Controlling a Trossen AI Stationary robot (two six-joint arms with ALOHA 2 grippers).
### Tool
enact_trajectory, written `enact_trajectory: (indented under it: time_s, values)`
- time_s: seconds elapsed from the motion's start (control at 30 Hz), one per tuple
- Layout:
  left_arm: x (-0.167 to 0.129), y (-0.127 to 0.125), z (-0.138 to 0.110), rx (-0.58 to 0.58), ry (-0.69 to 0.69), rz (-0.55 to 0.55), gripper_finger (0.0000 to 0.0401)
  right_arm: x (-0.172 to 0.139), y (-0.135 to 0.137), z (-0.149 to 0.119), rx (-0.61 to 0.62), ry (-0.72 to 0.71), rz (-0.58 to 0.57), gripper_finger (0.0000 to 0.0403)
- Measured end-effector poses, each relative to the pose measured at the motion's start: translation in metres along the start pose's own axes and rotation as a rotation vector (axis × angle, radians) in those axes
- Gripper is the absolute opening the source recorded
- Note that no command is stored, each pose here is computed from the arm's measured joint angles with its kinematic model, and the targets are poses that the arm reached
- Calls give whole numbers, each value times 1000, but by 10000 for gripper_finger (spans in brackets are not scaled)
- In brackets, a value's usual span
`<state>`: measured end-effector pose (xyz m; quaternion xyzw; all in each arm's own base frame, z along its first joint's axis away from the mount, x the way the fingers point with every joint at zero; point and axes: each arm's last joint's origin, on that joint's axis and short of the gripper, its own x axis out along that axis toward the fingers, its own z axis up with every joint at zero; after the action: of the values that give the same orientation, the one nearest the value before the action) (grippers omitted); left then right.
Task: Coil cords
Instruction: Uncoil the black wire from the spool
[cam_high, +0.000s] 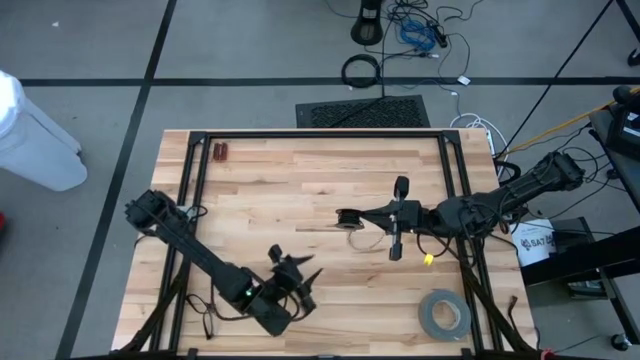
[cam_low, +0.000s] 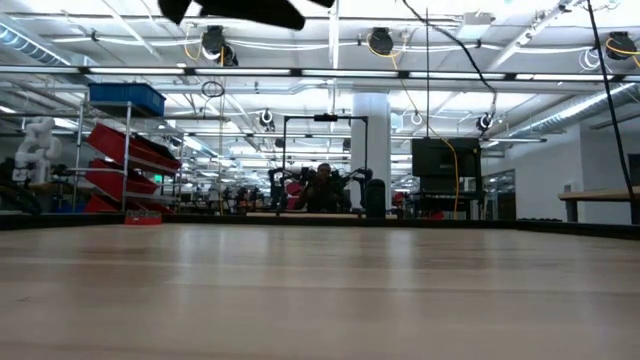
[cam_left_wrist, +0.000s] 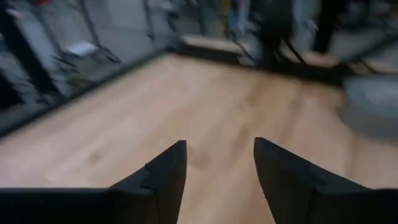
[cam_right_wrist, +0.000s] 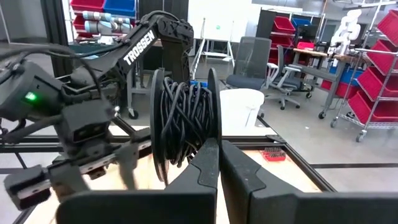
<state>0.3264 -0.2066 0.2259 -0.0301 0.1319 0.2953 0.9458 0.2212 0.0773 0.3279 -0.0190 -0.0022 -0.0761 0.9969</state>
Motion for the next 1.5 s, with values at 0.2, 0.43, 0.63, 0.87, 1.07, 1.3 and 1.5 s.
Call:
enact_trajectory:
  time_s: [0.2,0.43,0.63,0.87,1.07,1.3,1.5]
  values:
    - [19,-11,4,47,-97,29,215,0,0,0,5,-1,2,0]
    - [30,-22,4,87,-181,52,219,0,0,0,4,-1,3,0]
    - [44,-24,3,13,-217,60,219,0,0,0,2,-1,3,0]
    - [57,-20,7,-22,-225,19,219,0,0,0,-7,0,3,0]
    - [65,-16,12,-32,-228,42,219,0,0,0,-8,1,3,0]
    - [67,-16,16,-38,-231,30,199,0,0,0,-14,0,3,0]
    - [68,-16,15,-35,-230,29,145,3,2,-3,-22,12,2,0]
